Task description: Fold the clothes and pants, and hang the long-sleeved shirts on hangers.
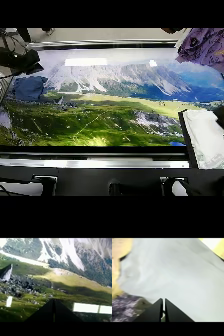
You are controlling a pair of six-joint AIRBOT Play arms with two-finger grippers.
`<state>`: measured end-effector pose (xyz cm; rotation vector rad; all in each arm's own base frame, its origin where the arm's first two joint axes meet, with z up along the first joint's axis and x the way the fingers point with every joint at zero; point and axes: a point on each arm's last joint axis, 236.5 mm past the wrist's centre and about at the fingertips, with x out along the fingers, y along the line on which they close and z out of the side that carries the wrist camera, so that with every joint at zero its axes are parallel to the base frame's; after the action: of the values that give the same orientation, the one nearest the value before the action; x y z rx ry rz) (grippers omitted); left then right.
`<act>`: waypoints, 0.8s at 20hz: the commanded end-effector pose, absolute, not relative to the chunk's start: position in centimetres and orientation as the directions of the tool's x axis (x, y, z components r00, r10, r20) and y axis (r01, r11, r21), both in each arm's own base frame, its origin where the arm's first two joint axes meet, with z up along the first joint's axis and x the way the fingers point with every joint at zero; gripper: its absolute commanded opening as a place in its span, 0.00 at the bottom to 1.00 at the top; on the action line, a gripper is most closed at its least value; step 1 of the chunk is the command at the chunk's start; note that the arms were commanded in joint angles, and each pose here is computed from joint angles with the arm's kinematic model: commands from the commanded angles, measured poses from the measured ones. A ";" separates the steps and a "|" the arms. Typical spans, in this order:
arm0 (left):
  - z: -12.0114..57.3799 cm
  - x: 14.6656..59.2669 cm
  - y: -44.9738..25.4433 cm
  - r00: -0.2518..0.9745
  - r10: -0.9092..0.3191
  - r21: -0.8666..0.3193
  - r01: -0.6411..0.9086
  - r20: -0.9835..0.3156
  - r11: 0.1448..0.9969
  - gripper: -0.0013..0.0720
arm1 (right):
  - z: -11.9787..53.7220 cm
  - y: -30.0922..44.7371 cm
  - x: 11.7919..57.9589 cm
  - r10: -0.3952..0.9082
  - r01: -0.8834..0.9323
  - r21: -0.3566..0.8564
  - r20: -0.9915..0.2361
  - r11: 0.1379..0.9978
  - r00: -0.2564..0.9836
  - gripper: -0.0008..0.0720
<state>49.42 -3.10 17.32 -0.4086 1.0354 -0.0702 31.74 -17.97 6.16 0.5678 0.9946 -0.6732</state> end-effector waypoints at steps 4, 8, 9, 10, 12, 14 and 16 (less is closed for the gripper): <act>15.9 45.2 -0.9 0.470 -0.100 -0.157 -0.082 -0.877 0.984 0.04 | 10.7 1.1 41.7 0.061 0.078 0.152 -0.739 0.985 0.671 0.06; 16.5 43.4 -2.7 0.543 -0.102 -0.122 -0.001 -0.833 0.993 0.04 | 11.3 10.0 41.2 0.205 -0.121 0.168 -0.713 0.978 0.670 0.06; 16.7 43.0 -3.3 0.556 -0.109 -0.123 0.013 -0.824 0.992 0.04 | 11.3 11.3 40.9 0.226 -0.149 0.170 -0.712 0.974 0.665 0.06; 16.7 42.7 -3.9 0.564 -0.117 -0.123 0.027 -0.818 0.992 0.04 | 11.4 12.1 40.7 0.239 -0.169 0.169 -0.711 0.971 0.661 0.06; 16.6 42.3 -4.7 0.571 -0.119 -0.112 0.048 -0.812 0.993 0.04 | 11.4 12.8 40.5 0.252 -0.184 0.173 -0.712 0.968 0.656 0.06; 16.2 41.9 -5.1 0.554 -0.120 -0.106 0.058 -0.824 0.993 0.04 | 11.4 12.6 40.6 0.245 -0.184 0.163 -0.709 0.969 0.662 0.06; 15.7 41.2 -5.2 0.524 -0.122 -0.111 0.053 -0.843 0.992 0.04 | 11.4 12.2 40.7 0.230 -0.184 0.142 -0.709 0.973 0.667 0.06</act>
<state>42.00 -4.78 16.08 -0.0873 0.9944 -0.0980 40.67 11.85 11.27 0.0855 0.8191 0.2254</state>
